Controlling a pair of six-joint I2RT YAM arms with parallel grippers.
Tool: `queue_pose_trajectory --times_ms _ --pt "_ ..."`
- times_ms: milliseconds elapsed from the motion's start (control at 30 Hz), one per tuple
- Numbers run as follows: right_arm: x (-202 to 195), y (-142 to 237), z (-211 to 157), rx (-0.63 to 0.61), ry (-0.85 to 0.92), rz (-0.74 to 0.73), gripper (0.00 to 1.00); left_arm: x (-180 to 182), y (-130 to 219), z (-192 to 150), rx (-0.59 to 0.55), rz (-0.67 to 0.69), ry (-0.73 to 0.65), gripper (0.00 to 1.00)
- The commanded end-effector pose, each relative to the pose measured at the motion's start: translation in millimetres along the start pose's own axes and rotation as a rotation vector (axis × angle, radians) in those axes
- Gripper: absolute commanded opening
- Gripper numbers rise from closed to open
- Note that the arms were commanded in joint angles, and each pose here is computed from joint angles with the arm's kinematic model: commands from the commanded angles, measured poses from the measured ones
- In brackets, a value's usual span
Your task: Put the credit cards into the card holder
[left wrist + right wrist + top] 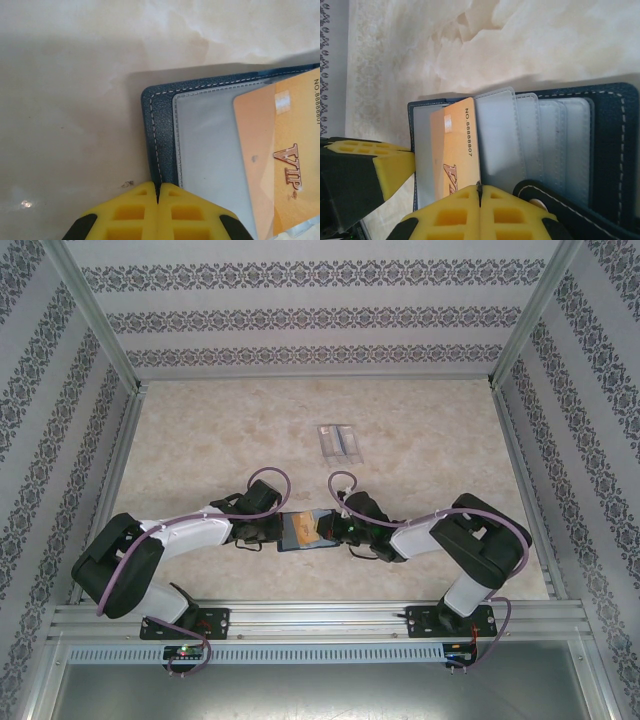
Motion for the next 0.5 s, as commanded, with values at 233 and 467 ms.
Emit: queue_pose_trajectory --times_ms 233,467 --pt "2.9 -11.3 -15.2 0.047 -0.026 0.009 0.0 14.6 -10.3 -11.2 0.082 0.092 -0.016 0.0" --pt "11.4 -19.6 -22.3 0.075 -0.038 0.022 0.0 16.7 -5.0 -13.4 0.051 0.087 -0.003 0.0"
Point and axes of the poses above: each hand's point on the last joint's axis, 136 mm out from that joint toward the fingers, its own y axis back along the fingers, its own x axis along the line the jaws close on, z = x × y, the point moved 9 cm from there along y, back along the fingers, and after that the axes turned 10 degrees about -y, right-handed, at the moved point
